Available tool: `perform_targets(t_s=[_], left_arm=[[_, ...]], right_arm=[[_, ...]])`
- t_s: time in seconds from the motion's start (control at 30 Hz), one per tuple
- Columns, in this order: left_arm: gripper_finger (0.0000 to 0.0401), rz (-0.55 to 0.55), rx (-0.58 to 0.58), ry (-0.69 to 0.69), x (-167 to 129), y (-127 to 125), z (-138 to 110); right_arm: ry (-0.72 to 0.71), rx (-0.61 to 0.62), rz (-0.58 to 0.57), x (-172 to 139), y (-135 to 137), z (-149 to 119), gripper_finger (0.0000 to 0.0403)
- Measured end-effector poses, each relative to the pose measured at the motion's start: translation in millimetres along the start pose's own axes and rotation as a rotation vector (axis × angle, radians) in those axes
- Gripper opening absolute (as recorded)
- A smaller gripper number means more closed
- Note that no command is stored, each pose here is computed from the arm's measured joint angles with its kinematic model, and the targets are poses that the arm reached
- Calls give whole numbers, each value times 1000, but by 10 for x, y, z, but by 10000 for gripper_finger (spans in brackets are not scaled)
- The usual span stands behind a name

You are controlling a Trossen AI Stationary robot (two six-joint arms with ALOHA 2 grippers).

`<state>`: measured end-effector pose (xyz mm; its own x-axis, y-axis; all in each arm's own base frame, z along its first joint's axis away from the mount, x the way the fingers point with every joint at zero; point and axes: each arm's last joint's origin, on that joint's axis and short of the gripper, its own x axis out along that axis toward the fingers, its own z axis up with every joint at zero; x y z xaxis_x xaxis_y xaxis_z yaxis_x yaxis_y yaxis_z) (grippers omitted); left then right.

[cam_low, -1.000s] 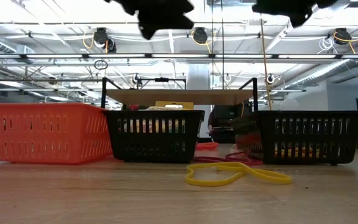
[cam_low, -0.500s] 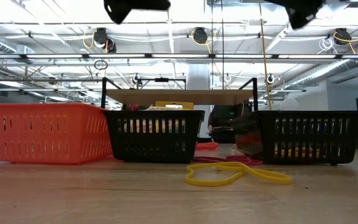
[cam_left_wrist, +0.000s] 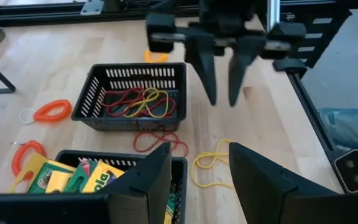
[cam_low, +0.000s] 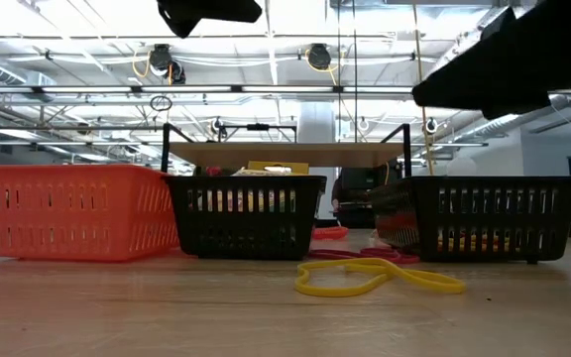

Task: Pick & Place Office Desk Supplies
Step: Put the red rubber band into the right black bin

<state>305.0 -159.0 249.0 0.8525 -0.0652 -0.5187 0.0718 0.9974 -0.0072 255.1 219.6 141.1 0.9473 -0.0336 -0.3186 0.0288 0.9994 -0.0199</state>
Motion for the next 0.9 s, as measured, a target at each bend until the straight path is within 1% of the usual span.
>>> perform_targets(t_s=[0.1, 0.23, 0.37, 0.53, 0.63, 0.8, 0.9], left_arm=[[163, 0, 0, 0, 0, 0, 0], [163, -1, 2, 2, -1, -3, -3], [163, -1, 3, 5, -2, -4, -6], [163, 0, 5, 13, -2, -2, -14], [163, 1, 7, 17, -2, -1, -18], [163, 3, 9, 22, -2, 0, -24], [163, 3, 9, 23, -2, 1, -24]], right_arm=[[43, -18, 50, 49, 56, 20, 82], [109, -41, 104, 83, 43, -4, 79], [176, -38, 103, 102, -3, -60, 79], [260, -33, 56, 118, -83, -137, 79], [265, -38, 47, 138, -111, -136, 78], [294, -39, 90, 189, -163, -127, 78], [297, -34, 81, 220, -204, -119, 77]])
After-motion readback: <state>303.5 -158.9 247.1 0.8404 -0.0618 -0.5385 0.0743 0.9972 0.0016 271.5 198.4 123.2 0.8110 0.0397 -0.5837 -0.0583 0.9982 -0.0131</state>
